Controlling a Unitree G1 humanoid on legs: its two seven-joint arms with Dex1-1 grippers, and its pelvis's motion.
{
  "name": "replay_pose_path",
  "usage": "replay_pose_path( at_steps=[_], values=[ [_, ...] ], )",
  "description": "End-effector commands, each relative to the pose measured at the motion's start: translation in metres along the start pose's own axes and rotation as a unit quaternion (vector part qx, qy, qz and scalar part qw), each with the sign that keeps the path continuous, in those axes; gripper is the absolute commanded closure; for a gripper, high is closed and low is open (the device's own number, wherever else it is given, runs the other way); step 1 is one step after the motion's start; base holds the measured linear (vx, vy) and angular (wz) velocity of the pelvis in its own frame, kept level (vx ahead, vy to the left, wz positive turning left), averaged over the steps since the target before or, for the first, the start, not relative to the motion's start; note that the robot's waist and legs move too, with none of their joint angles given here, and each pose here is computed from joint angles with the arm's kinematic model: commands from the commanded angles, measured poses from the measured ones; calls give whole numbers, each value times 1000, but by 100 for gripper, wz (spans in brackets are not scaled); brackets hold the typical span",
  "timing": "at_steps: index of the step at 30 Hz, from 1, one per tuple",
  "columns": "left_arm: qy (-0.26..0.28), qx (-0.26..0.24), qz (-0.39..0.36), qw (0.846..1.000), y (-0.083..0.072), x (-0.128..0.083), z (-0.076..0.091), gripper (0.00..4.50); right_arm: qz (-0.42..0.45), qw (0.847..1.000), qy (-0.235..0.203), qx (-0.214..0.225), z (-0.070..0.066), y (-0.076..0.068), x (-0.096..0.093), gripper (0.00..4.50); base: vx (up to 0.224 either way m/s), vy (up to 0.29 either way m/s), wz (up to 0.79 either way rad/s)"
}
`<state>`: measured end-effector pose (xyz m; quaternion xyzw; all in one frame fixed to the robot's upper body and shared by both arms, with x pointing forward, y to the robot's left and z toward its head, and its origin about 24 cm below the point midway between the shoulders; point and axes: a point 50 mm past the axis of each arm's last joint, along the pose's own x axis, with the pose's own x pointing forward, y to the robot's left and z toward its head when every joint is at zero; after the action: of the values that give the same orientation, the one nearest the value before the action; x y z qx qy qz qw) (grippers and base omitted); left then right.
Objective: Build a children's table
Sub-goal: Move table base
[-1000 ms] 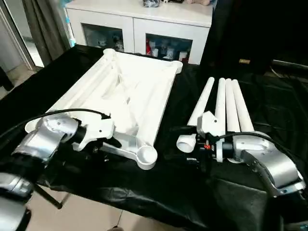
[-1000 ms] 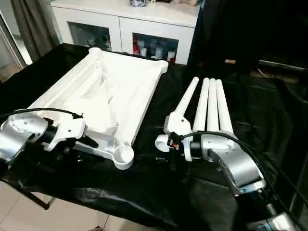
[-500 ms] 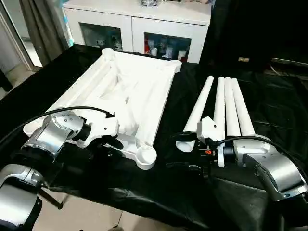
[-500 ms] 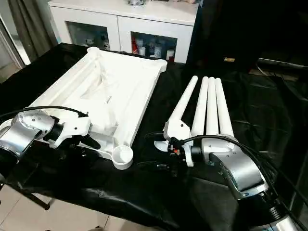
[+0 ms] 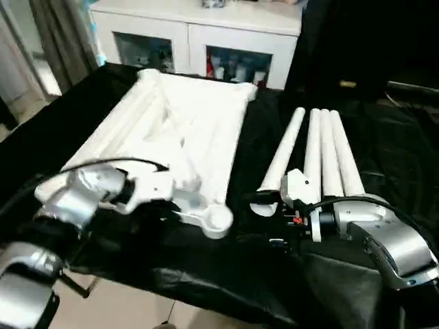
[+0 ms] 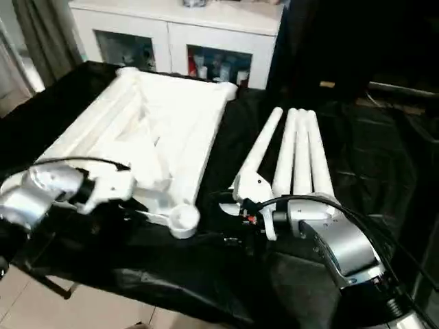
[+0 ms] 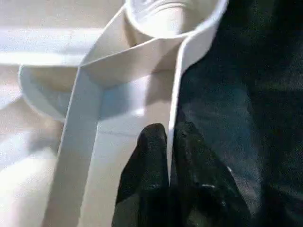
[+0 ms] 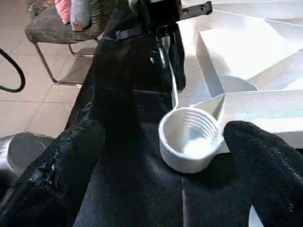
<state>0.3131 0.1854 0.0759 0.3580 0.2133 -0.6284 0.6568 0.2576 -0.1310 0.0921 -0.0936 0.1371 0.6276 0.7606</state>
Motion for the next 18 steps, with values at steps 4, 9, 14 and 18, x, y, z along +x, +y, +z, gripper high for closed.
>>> replay_pose_path(
  at_steps=[4, 9, 14, 18],
  values=[
    [-13, 55, 55, 997, 2, -11, 14, 447, 0, 1000, 0, -2, 1, 1, -1, 0, 0, 0, 0],
    [5, 101, 65, 993, -1, -12, 17, 447, -1, 1000, 0, -4, 2, 0, 0, 0, 0, 0, 0],
    [20, 98, 96, 990, 4, -18, 6, 447, 0, 1000, 0, -8, 3, 0, 2, 0, 0, 0, 0],
    [34, 87, 100, 991, 6, -22, -2, 447, 0, 1000, 0, -8, 3, 0, 3, 0, 0, 0, 0]
  ],
)
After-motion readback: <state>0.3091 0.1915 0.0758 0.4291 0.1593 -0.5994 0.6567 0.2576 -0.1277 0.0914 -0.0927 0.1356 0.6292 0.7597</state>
